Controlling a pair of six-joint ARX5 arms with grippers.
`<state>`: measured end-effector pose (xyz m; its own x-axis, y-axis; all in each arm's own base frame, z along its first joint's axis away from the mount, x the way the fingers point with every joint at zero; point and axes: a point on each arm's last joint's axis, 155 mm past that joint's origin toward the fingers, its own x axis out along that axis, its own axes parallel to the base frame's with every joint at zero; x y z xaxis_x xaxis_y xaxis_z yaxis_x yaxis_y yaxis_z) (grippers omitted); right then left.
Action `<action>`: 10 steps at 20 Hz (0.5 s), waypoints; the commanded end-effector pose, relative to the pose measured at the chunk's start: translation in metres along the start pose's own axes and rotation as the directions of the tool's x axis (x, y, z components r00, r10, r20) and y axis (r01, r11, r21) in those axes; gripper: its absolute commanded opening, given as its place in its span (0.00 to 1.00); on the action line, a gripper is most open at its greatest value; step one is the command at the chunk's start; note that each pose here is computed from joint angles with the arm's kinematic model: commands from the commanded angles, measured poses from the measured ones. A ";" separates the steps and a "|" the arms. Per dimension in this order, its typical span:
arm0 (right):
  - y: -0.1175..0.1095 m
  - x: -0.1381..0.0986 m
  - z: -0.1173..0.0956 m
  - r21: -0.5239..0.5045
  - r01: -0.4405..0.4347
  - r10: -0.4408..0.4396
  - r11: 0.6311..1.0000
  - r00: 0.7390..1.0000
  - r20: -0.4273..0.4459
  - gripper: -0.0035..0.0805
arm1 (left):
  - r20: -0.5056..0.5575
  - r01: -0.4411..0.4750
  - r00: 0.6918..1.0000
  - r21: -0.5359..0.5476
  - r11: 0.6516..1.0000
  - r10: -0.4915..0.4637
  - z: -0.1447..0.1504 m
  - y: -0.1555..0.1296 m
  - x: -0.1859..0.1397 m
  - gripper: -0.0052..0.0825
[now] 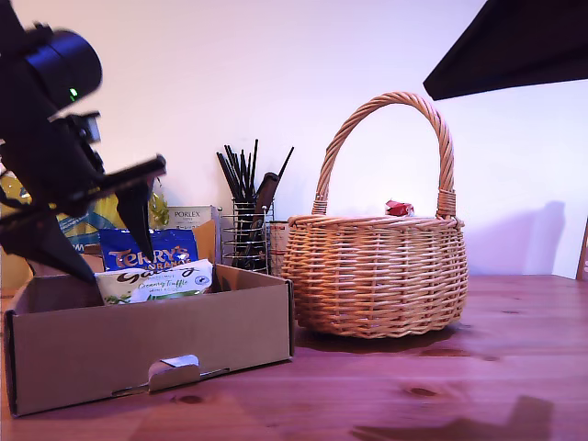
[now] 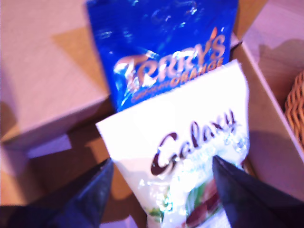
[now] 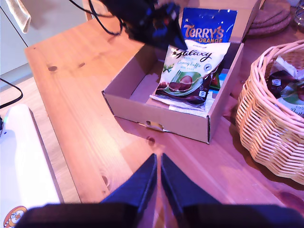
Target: Move the bags of Easter eggs from the cardboard box on the left into the woven basket on the right side.
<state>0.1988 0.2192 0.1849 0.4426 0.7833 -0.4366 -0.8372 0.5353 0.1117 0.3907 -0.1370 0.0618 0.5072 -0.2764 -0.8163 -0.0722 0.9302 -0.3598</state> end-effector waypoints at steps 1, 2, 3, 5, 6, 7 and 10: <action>-0.001 -0.002 0.009 -0.010 0.004 -0.004 1.000 1.000 0.022 0.03 | -0.031 -0.020 0.999 0.008 1.000 0.020 -0.009 0.003 0.005 0.69; -0.001 -0.002 0.008 -0.011 0.004 -0.004 1.000 1.000 0.022 0.03 | -0.027 -0.027 0.999 0.009 1.000 0.027 -0.008 0.004 0.005 0.69; -0.001 -0.002 0.009 -0.012 0.005 -0.004 1.000 1.000 0.023 0.03 | -0.025 -0.026 0.999 0.009 1.000 0.026 -0.008 0.004 0.005 0.69; -0.001 -0.002 0.009 -0.012 0.004 -0.004 1.000 1.000 0.022 0.03 | -0.047 0.024 0.999 0.026 0.999 -0.023 -0.012 -0.007 0.005 0.69; -0.001 -0.002 0.009 -0.012 0.005 -0.004 1.000 1.000 0.023 0.03 | -0.055 0.061 0.997 0.048 0.997 -0.058 -0.014 -0.016 0.005 0.69; -0.001 -0.002 0.009 -0.012 0.005 -0.005 1.000 1.000 0.023 0.03 | -0.058 0.097 0.994 0.056 0.994 -0.093 -0.014 -0.024 0.005 0.69; -0.001 -0.002 0.008 -0.012 0.005 -0.005 1.000 1.000 0.022 0.03 | -0.072 0.183 0.982 0.136 0.974 -0.175 -0.019 -0.047 0.003 0.69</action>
<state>0.1989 0.2193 0.1853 0.4431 0.7836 -0.4354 -0.8375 0.5351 0.1107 0.3811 -0.1795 0.0683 0.4583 -0.4326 -0.7764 0.1063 0.8940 -0.4353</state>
